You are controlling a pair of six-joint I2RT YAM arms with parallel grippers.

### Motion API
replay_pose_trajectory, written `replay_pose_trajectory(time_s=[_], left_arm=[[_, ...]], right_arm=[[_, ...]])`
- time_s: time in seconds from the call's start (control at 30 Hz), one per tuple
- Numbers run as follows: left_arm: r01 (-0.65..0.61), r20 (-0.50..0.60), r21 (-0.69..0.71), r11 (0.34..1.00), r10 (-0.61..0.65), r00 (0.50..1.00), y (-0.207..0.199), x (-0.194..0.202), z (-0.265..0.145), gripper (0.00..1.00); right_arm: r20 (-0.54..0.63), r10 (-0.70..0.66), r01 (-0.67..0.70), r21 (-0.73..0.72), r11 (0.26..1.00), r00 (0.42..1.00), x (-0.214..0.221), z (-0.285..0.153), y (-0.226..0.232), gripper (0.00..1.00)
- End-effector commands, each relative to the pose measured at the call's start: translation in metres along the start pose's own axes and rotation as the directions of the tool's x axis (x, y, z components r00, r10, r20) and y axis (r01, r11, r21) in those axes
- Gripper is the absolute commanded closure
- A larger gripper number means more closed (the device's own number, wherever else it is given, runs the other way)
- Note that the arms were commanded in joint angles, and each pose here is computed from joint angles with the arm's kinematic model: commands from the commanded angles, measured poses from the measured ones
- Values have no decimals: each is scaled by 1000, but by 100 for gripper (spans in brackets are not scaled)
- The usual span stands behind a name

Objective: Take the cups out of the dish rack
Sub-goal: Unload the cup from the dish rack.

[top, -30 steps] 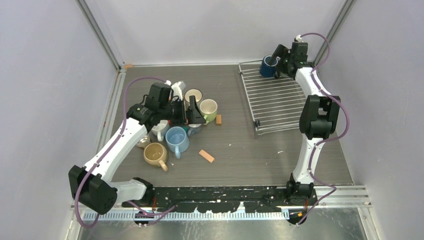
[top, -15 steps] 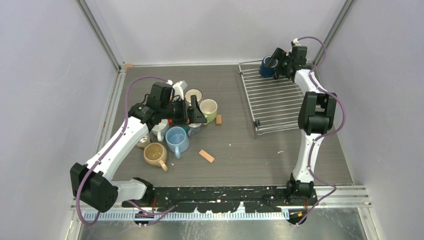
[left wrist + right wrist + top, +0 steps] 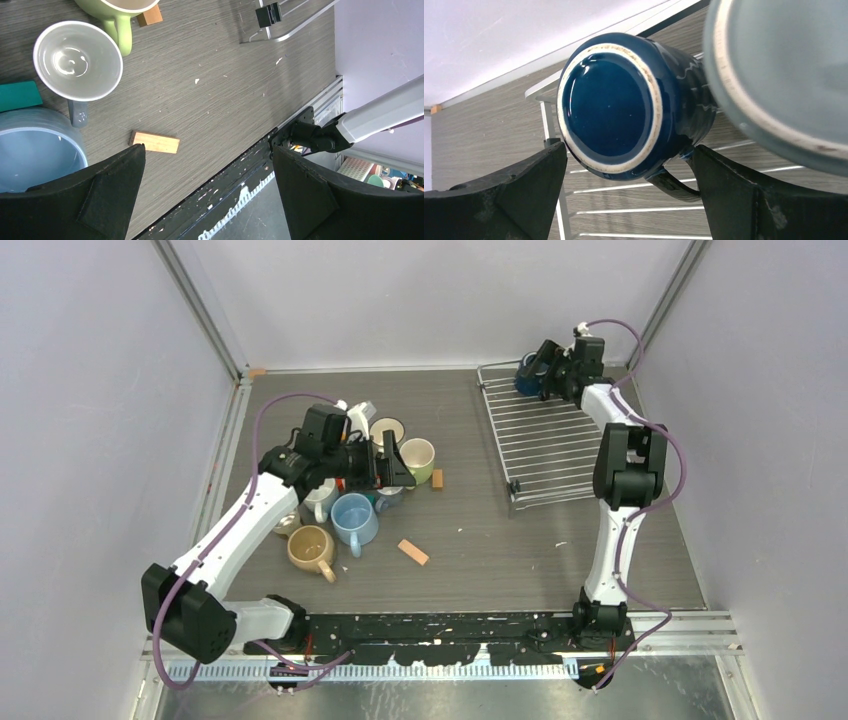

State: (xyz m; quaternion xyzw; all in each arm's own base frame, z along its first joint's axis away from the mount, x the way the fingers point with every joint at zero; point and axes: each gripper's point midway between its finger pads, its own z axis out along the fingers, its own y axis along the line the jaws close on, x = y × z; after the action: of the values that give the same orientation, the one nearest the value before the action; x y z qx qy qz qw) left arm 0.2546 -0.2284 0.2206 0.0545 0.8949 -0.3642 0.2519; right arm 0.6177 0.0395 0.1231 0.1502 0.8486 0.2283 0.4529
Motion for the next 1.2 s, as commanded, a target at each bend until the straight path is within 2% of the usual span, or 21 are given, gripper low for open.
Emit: replay_pose_trajectory(time_s=[0.0, 0.17, 0.53, 0.67, 0.93, 1.17], left_arm=[[-18, 29, 46, 999, 17, 999, -11, -8, 2, 0], [-20, 23, 50, 999, 19, 1000, -10, -6, 2, 0], [-23, 10, 52, 998, 23, 1000, -8, -1, 3, 0], [-22, 3, 53, 998, 22, 1000, -8, -1, 5, 0], [-17, -6, 53, 998, 17, 1000, -7, 0, 8, 0], [-17, -6, 48, 999, 18, 1000, -5, 1, 8, 0]], right_arm=[[46, -43, 45, -48, 998, 998, -15, -19, 45, 0], [22, -80, 80, -5, 997, 997, 2, -15, 58, 0], [15, -131, 127, 170, 977, 991, 5, -13, 29, 1], [5, -203, 196, 240, 951, 979, 5, -11, 22, 7], [-34, -302, 300, 268, 916, 953, 18, -4, 27, 23], [-46, -331, 330, 289, 899, 943, 25, 0, 27, 36]])
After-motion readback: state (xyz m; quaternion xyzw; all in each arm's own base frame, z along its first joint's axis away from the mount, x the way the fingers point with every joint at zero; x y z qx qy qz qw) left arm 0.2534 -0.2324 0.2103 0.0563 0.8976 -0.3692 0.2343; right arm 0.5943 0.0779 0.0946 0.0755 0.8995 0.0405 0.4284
